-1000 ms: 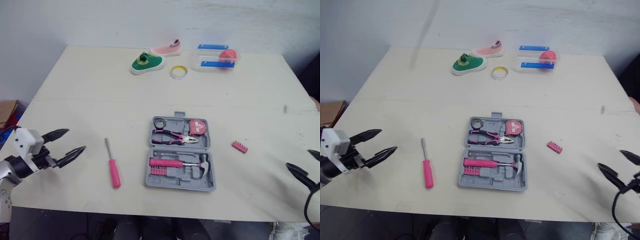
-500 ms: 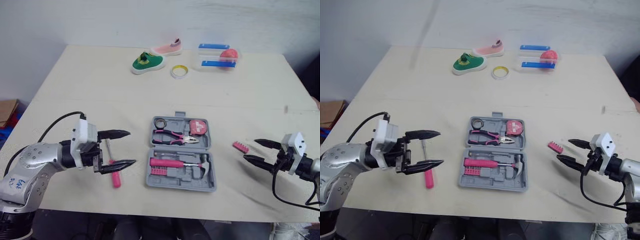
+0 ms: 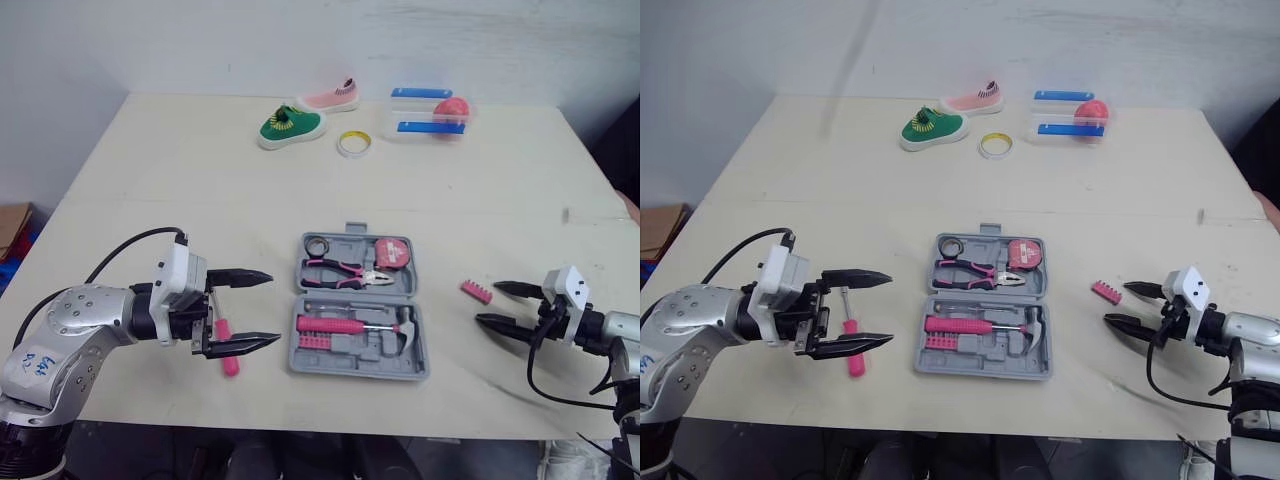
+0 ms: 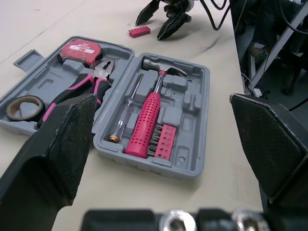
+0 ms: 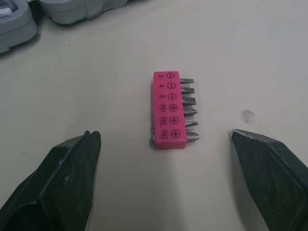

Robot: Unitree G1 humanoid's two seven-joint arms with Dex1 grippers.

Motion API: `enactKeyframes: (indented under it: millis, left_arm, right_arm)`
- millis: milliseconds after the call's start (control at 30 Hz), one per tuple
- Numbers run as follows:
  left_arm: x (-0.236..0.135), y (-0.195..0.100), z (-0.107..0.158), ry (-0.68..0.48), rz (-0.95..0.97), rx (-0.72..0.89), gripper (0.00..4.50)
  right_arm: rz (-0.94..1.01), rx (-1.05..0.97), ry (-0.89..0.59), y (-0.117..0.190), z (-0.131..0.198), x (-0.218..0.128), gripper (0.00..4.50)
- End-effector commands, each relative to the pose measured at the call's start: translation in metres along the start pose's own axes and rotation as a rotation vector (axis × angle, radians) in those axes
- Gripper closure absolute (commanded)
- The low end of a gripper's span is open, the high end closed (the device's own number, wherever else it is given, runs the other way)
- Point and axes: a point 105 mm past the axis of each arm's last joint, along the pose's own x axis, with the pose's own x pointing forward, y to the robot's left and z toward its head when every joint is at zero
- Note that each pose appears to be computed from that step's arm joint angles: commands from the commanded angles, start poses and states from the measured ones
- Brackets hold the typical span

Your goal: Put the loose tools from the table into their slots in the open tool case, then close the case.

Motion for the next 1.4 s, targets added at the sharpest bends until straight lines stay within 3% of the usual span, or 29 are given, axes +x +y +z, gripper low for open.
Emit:
enactKeyframes:
  millis: [33, 267, 367, 533, 567, 800, 967, 1100, 1200, 1400]
  left_arm:
    - [0.001, -0.004, 0.003, -0.004, -0.02, 0.027, 0.03]
    - [0.0, -0.004, 0.002, 0.004, -0.017, 0.026, 0.03]
    - [-0.001, -0.004, 0.001, 0.007, -0.02, 0.028, 0.0]
    - [0.0, -0.005, -0.001, 0.013, -0.038, 0.022, 0.0]
    - [0.0, -0.005, -0.002, 0.014, -0.042, 0.021, 0.0]
    - [0.004, -0.004, -0.002, 0.011, -0.065, 0.036, 0.0]
    - [0.008, 0.002, 0.001, -0.021, -0.081, 0.108, 0.0]
    - [0.011, -0.001, 0.0, -0.029, -0.123, 0.144, 0.0]
    - [0.011, 0.0, -0.002, -0.031, -0.124, 0.168, 0.0]
    - [0.014, -0.002, -0.009, -0.015, -0.152, 0.173, 0.0]
  right_arm:
    - [0.026, 0.004, 0.003, 0.004, -0.003, 0.004, 0.0]
    - [0.025, 0.02, -0.003, 0.003, -0.005, 0.01, 0.0]
    - [0.03, 0.044, -0.006, 0.003, -0.007, 0.011, 0.83]
    - [0.003, 0.056, -0.018, 0.0, -0.007, 0.016, 3.36]
    - [-0.002, 0.057, -0.019, -0.001, -0.007, 0.016, 3.69]
    - [-0.002, -0.023, -0.057, -0.001, 0.004, 0.011, 3.72]
    - [0.069, -0.2, -0.147, 0.015, 0.063, 0.01, 3.72]
    - [0.175, -0.149, -0.114, 0.046, 0.096, 0.016, 3.72]
    - [0.249, -0.086, -0.009, 0.08, 0.116, 0.032, 3.72]
    - [0.459, 0.013, 0.14, 0.142, 0.128, 0.061, 3.72]
